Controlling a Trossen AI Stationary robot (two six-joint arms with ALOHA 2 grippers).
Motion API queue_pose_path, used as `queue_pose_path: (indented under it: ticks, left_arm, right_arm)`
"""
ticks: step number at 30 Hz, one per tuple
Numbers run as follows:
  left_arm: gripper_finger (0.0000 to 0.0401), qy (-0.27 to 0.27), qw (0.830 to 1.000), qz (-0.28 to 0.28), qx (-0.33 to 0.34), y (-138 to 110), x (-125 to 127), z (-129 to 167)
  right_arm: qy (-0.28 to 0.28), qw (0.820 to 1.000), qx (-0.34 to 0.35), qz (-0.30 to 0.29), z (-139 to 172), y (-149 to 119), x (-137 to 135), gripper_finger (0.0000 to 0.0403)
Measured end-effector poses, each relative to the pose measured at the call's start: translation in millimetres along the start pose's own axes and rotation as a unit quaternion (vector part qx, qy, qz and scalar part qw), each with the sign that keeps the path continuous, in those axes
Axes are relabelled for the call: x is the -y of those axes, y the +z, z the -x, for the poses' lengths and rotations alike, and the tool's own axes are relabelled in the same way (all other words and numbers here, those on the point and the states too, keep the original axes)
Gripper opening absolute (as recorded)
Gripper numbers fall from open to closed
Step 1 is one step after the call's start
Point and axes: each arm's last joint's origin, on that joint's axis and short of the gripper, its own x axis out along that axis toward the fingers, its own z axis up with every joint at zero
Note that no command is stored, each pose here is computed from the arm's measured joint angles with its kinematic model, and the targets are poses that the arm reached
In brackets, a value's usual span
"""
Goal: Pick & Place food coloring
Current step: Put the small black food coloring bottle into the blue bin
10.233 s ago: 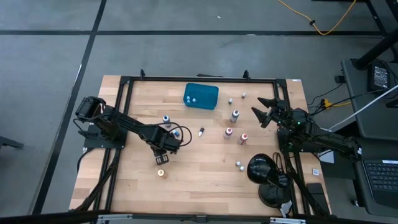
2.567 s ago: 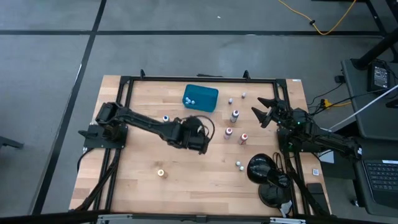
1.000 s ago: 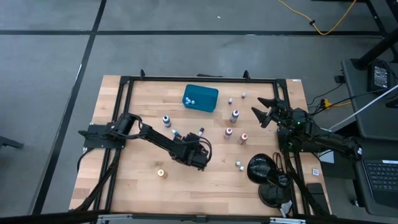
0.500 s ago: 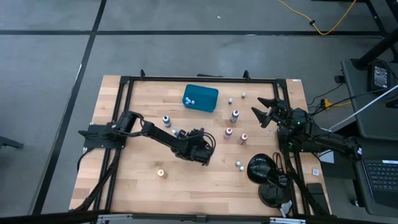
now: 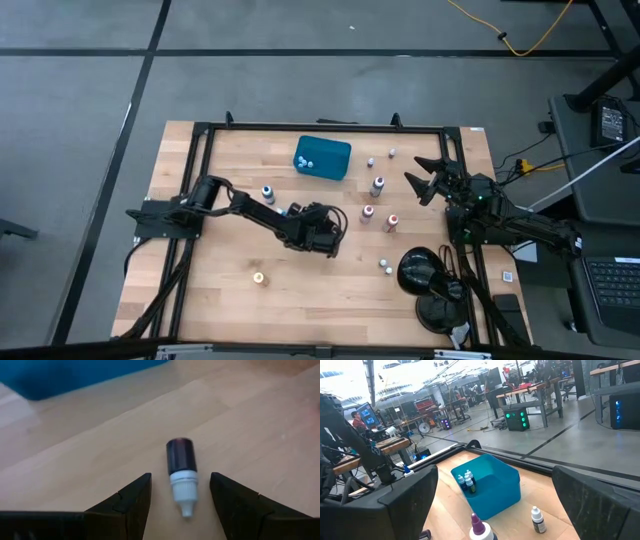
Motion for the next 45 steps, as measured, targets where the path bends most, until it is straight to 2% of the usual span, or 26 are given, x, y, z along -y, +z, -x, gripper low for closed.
queue_pose_path:
  ticks: [13,18,26,28,34,41,45]
  left_arm:
    - [0.0192,-0.008,1.000,0.001,-0.004,5.1,0.3,-5.1]
    - [0.0156,-0.010,1.000,0.003,-0.007,5.1,0.5,-5.0]
    - [0.0070,-0.014,1.000,-0.001,-0.010,2.8,1.8,-2.1]
    - [0.0063,-0.020,1.000,-0.005,-0.015,1.9,3.1,0.6]
    - [0.0063,-0.054,0.995,-0.049,-0.067,15.8,10.3,29.2]
    - [0.0064,-0.087,0.983,-0.131,-0.096,58.6,10.4,80.7]
    - [0.0064,-0.086,0.969,-0.195,-0.126,78.3,2.8,105.0]
  right_arm:
    - [0.000,1.000,0.000,0.000,0.0,0.0,0.0,0.0392]
    - [0.000,1.000,0.000,0.000,0.0,0.0,0.0,0.0392]
    - [0.000,1.000,0.000,0.000,0.0,0.0,0.0,0.0392]
    - [0.000,1.000,0.000,0.000,0.0,0.0,0.0,0.0392]
    - [0.000,1.000,0.000,0.000,0.0,0.0,0.0,0.0392]
    - [0.000,1.000,0.000,0.000,0.0,0.0,0.0,0.0392]
    - [0.000,1.000,0.000,0.000,0.0,0.0,0.0,0.0392]
